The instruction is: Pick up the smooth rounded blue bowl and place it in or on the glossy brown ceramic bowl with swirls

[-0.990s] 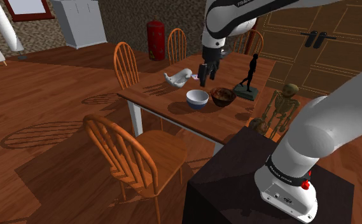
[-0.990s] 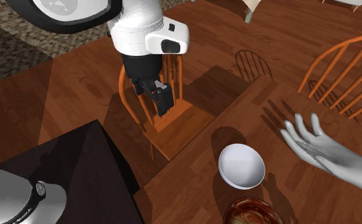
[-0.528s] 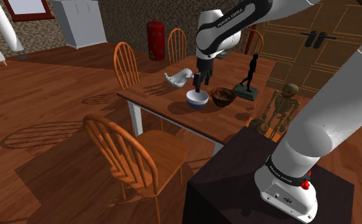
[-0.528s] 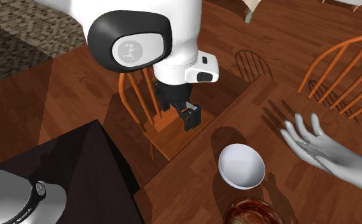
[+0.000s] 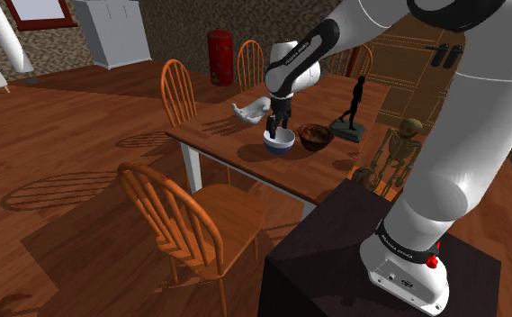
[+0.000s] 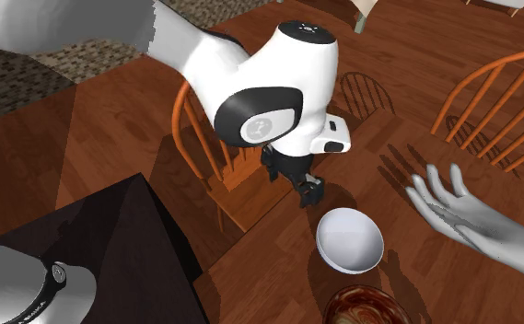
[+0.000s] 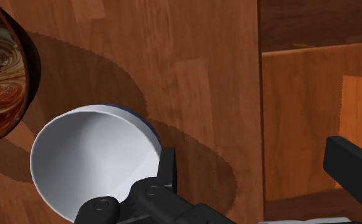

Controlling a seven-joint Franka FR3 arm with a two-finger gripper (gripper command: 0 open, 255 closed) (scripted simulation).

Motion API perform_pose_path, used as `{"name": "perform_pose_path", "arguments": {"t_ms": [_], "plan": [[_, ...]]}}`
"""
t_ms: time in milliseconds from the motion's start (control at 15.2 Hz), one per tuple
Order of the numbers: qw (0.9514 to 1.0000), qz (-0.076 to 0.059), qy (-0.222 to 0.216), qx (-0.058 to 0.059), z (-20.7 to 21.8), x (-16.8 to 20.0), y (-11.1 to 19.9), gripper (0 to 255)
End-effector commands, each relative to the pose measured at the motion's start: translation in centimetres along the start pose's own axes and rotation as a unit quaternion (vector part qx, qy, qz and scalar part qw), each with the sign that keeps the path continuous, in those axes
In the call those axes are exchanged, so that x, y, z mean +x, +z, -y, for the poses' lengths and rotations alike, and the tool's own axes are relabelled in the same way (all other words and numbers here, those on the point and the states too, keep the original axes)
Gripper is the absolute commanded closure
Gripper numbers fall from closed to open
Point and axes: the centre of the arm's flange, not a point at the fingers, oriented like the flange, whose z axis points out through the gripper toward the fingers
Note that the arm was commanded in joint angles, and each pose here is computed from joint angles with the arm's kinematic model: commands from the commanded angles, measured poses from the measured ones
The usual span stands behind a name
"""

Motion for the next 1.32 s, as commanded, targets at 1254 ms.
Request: {"name": "perform_pose_path", "arguments": {"t_ms": [1254], "plan": [[0.9998,0.003,0.000,-0.020,-6.4,7.3,14.0,0]]}}
